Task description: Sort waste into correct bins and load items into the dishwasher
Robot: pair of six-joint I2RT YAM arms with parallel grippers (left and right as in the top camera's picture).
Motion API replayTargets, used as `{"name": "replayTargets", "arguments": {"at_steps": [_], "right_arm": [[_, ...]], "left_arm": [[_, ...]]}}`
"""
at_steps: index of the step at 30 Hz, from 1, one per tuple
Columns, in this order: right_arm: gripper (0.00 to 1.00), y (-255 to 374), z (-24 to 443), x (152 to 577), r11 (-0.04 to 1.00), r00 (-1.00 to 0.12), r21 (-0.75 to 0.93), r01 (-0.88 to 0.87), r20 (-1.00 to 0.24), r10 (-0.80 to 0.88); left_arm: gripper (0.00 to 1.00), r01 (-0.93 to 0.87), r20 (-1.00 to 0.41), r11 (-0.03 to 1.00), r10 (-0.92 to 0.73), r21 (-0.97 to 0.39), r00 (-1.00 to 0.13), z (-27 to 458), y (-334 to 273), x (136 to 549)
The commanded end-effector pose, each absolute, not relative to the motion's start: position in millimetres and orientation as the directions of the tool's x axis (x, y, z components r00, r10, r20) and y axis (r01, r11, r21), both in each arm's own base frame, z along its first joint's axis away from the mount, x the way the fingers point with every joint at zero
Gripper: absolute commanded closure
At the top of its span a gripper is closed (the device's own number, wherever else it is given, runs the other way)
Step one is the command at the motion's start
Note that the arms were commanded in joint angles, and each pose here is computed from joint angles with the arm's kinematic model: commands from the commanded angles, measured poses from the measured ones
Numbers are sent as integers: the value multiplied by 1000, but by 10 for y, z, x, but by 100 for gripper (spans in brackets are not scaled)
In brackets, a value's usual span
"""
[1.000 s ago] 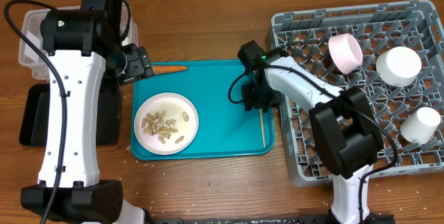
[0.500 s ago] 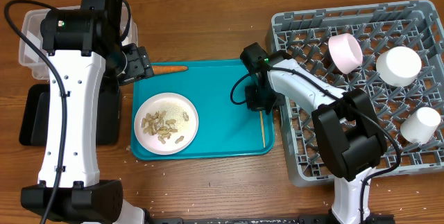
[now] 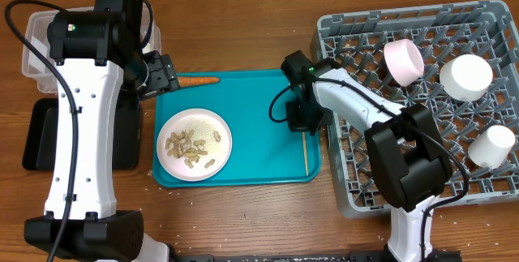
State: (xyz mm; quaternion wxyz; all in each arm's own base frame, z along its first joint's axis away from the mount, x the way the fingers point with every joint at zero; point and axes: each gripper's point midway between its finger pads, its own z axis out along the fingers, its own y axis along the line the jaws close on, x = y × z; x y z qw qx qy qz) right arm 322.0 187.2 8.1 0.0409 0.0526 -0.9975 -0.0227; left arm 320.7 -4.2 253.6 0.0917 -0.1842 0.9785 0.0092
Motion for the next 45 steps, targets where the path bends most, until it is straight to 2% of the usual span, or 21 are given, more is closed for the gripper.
{"name": "replayTargets", "arguments": {"at_steps": [1, 5, 7, 9, 14, 19, 23, 28, 36, 40, 45], "right_arm": [[96, 2008, 461, 3334, 987, -993, 107, -120, 9, -122], [96, 2043, 1050, 3421, 977, -984, 142, -159, -106, -145], [96, 1970, 1540, 3461, 971, -962, 145, -190, -225, -155], [96, 1861, 1823, 3474, 971, -941, 131, -202, -302, -154], [96, 1334, 2218, 3465, 994, -913, 28, -104, -399, -84], [96, 991, 2067, 3348, 993, -944, -31, -116, -306, -120], [96, 742, 1742, 3271, 997, -971, -45, -63, -227, -71], [96, 829, 1437, 3177, 986, -971, 14, -166, -175, -161], [95, 867, 1082, 3088, 976, -967, 36, -215, -146, -208], [89, 900, 1011, 3085, 975, -967, 55, -217, -145, -207], [70, 910, 1013, 3107, 974, -966, 58, -218, -154, -207]], "left_arm": [[15, -346, -179, 938, -344, -20, -922, 2532, -59, 3217], [15, -346, -180, 938, -343, -20, -922, 2532, -60, 3218], [15, -346, -180, 938, -343, -20, -922, 2533, -60, 3220], [15, -346, -180, 938, -343, -20, -922, 2533, -60, 3220], [15, -346, -180, 938, -343, -20, -922, 2532, -60, 3219], [15, -346, -178, 938, -343, -19, -922, 2532, -60, 3214], [15, -346, -174, 938, -343, -18, -923, 2530, -60, 3203], [15, -346, -174, 938, -343, -18, -923, 2530, -60, 3203], [15, -346, -174, 938, -343, -18, -923, 2530, -60, 3203], [15, -346, -175, 938, -343, -18, -923, 2530, -60, 3204], [15, -346, -173, 938, -343, -17, -923, 2529, -60, 3201]]}}
